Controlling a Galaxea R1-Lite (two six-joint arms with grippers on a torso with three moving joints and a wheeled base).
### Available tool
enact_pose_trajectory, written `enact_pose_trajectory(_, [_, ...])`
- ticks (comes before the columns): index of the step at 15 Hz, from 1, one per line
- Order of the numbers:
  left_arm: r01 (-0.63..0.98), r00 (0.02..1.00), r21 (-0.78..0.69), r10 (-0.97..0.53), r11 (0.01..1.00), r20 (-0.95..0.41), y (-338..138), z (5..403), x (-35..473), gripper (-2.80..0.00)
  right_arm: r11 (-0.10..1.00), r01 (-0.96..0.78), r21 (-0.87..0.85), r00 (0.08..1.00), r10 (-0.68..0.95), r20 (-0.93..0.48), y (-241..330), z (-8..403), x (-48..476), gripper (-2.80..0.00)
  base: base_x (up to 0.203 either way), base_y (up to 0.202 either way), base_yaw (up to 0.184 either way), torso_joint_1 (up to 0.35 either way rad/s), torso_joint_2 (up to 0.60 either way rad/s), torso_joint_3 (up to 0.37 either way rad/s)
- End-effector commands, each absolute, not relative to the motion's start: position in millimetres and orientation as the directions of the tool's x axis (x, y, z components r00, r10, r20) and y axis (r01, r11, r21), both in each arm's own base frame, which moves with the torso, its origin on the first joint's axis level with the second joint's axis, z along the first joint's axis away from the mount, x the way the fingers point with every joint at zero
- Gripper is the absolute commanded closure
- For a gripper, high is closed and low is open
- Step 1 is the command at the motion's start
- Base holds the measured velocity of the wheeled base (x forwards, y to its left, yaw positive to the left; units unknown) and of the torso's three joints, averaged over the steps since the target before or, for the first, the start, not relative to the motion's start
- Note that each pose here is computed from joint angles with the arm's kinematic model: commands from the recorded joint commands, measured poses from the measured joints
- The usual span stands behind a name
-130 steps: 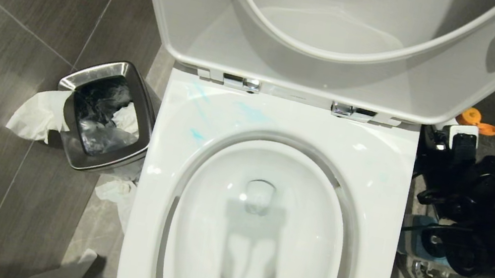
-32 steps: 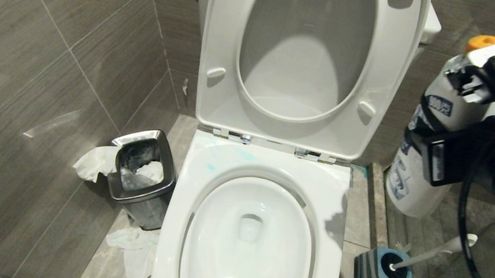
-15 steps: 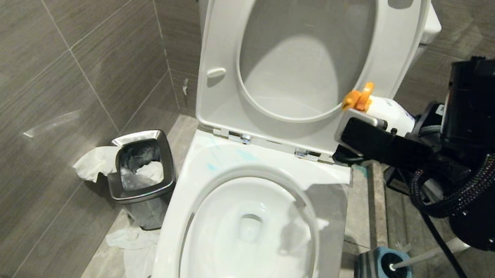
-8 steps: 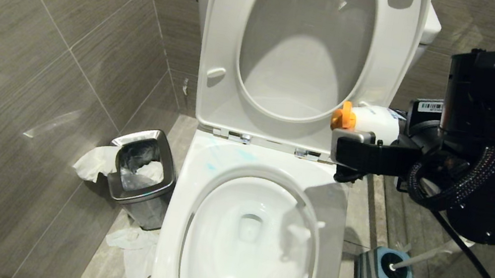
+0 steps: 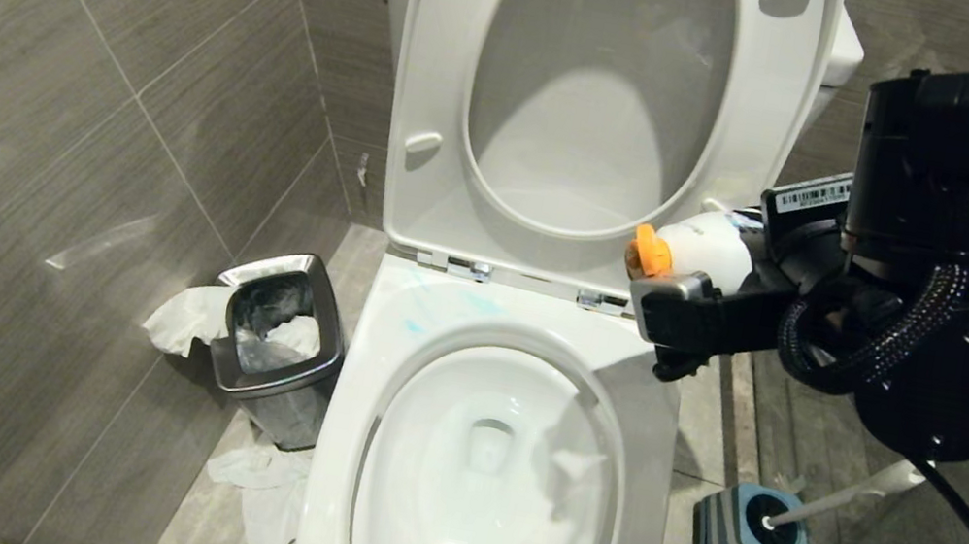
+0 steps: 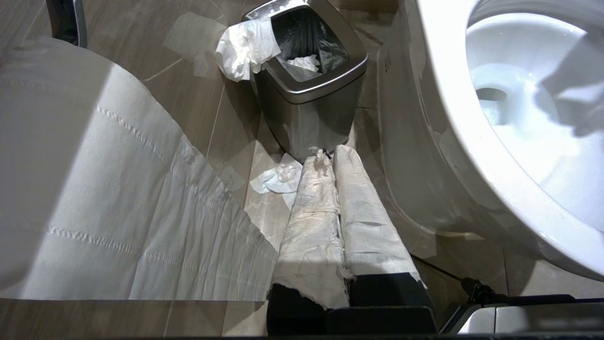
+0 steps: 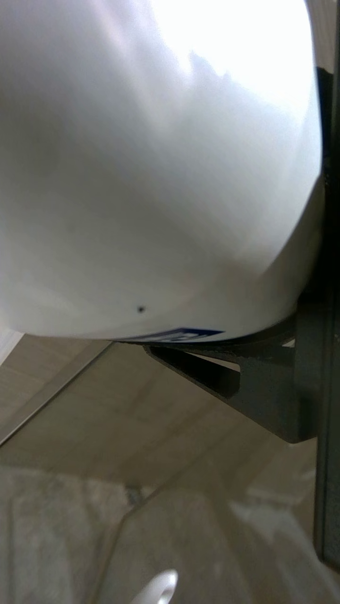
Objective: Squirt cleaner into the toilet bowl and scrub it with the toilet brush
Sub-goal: Pour in the cleaning agent
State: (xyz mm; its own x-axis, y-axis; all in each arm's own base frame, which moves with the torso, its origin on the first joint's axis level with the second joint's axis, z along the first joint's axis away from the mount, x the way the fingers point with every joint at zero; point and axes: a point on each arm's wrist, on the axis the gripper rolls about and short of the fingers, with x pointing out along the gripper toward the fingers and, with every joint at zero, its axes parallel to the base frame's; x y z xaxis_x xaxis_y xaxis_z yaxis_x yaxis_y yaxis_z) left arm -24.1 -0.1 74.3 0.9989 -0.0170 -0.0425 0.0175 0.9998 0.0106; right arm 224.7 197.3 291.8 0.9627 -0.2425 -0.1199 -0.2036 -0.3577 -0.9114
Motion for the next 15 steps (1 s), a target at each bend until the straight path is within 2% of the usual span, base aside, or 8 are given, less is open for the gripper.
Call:
enact_pose_trajectory(1, [0.017,0.999,0.01,-0.017,1.0,-0.042,0,74,-24,0.0,-0.397,-0.206,-0.894,0.963,-0.245,-0.114,200,294,226,0.0,0.0,0.0,0.0,0.0,0.0,0.0])
enact_pose_trajectory(15, [0.017,0.999,0.013,-0.017,1.0,-0.043,0,74,-24,0.0,-0.537,-0.191,-0.822,0.972,-0.221,-0.081,231,306,239,0.0,0.0,0.0,0.0,0.0,0.0,0.0])
